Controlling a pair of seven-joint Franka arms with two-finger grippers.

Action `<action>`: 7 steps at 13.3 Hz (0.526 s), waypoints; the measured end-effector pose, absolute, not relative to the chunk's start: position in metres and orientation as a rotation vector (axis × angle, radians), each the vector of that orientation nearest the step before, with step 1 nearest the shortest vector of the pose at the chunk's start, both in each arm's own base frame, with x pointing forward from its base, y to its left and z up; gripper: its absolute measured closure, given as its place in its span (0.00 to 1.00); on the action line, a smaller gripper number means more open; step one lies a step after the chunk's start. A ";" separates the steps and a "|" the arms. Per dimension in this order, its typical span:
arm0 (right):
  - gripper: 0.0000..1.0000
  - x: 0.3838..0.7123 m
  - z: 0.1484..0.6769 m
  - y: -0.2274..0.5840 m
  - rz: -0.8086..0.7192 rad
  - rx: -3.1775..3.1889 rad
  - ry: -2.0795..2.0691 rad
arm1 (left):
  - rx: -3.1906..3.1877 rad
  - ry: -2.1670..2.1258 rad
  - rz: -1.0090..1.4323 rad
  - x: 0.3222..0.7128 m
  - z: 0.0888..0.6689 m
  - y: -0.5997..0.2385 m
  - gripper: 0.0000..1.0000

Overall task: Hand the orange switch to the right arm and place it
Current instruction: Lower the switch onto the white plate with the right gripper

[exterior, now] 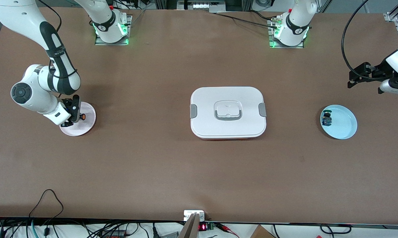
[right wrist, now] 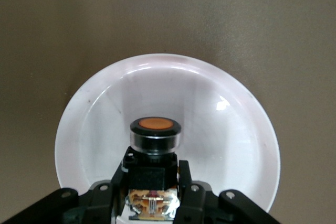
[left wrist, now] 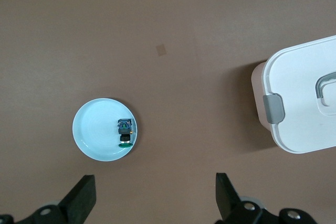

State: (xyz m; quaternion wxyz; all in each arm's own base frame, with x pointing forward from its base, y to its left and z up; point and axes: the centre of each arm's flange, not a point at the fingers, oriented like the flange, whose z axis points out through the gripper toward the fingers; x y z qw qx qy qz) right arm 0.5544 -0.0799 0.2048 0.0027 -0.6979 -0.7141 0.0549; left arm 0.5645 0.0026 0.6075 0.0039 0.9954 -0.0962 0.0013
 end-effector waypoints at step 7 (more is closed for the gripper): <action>0.59 0.553 0.199 -0.081 0.176 -2.189 -2.238 | 3.124 -0.294 0.013 0.566 0.609 0.006 0.00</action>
